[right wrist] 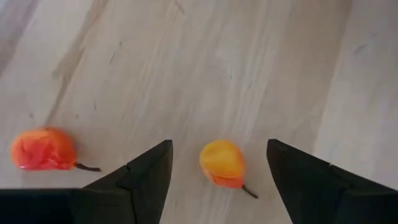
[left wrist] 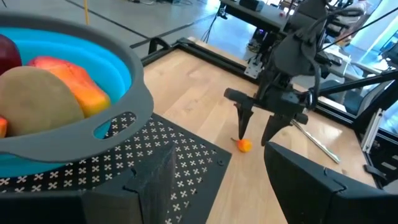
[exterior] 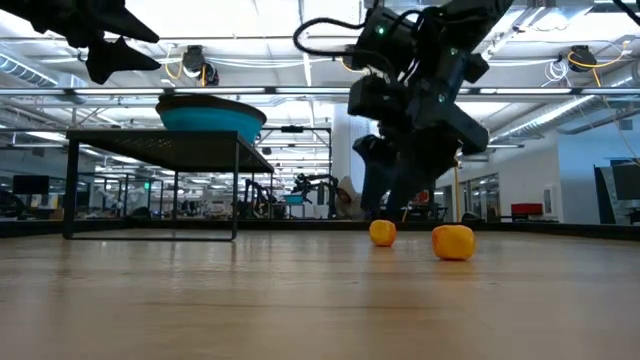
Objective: Pick & Place Fruit
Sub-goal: Put the top peach into the blue strainer bowl on the shelf
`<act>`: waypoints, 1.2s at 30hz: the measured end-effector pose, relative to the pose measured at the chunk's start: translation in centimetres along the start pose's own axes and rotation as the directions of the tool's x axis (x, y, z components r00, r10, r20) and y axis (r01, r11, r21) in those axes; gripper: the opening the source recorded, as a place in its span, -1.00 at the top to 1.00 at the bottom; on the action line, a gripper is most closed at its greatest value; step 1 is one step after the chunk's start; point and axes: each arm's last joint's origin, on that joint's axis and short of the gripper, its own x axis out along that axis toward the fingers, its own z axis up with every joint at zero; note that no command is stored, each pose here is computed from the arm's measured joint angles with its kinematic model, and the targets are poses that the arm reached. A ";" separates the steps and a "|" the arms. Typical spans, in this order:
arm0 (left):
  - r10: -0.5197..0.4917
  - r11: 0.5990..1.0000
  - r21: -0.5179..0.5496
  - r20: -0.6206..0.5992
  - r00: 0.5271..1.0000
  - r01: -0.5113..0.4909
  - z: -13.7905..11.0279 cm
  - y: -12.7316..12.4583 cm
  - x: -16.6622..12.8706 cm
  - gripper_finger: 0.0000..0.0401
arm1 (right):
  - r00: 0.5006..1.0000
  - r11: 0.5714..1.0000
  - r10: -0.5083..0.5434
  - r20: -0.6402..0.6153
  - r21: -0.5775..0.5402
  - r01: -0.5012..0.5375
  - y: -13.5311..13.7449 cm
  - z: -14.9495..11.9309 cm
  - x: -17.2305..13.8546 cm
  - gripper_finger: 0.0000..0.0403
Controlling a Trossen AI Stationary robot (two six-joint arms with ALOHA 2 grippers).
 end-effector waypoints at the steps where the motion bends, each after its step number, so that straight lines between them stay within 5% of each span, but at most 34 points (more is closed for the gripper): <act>1: 0.000 1.000 0.000 0.000 1.000 0.000 0.0 0.0 0.0 -0.23 | 1.000 1.000 0.003 -0.009 0.002 -0.003 0.0 -0.1 0.3 -0.26; 20: -0.002 1.000 -0.002 0.000 1.000 0.002 0.0 0.0 0.0 -0.23 | 0.996 0.999 -0.034 -0.084 -0.040 0.030 -0.3 -1.0 2.6 -0.21; 36: 0.001 1.000 -0.031 -0.007 1.000 -0.001 0.0 0.0 0.1 -0.23 | 0.997 0.999 -0.034 -0.076 -0.015 0.033 -0.3 -0.9 2.3 0.38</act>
